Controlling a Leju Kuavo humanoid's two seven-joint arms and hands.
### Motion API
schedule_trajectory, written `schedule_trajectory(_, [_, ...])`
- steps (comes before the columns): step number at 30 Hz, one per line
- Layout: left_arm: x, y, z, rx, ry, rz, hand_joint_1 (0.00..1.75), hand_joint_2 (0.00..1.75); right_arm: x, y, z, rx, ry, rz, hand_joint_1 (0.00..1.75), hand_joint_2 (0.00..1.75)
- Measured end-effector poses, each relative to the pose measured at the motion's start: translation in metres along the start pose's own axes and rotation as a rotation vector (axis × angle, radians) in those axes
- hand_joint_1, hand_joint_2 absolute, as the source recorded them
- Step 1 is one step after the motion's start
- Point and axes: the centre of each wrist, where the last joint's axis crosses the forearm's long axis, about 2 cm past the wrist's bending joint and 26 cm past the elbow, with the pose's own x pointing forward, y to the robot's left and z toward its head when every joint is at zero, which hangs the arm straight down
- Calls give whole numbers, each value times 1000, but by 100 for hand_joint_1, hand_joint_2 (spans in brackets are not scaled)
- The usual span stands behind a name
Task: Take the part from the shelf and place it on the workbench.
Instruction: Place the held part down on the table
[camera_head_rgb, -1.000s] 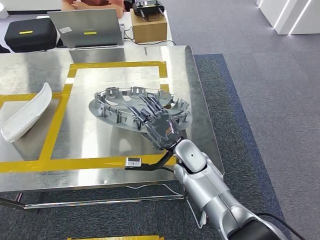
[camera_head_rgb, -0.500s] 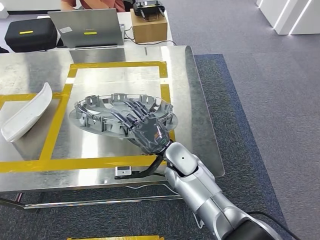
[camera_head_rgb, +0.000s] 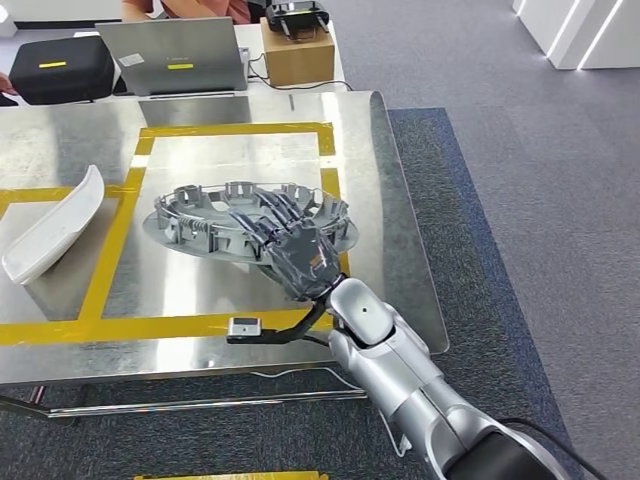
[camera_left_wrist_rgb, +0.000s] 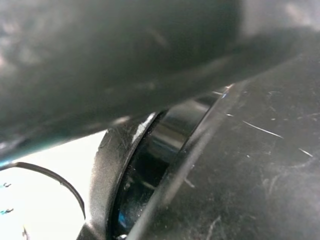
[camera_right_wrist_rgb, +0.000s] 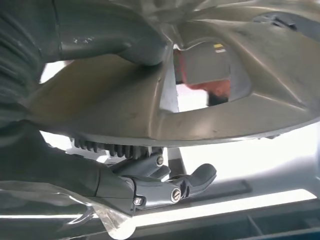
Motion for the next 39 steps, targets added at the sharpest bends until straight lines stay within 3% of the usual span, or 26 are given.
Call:
schedule_trajectory(7, [-1, -3, 0, 3, 28, 35, 0, 0, -25, 2, -15, 198, 147, 42, 0, 175])
schedule_trajectory(14, [-2, -3, 0, 2, 31, 44, 0, 0, -39, -3, -26, 275, 150, 78, 0, 175])
schedule_trajectory(25, [-7, -6, 1, -25, 41, 71, 0, 0, -64, -30, -65, 593, 112, 1, 0, 175])
schedule_trajectory(35, [-11, -5, 1, -52, 56, 85, 0, 0, -52, -57, -109, 816, 14, -135, 0, 175])
schedule_trajectory(39, [-12, -5, 1, -56, 57, 90, 0, 0, -40, -67, -121, 694, -3, -127, 0, 175])
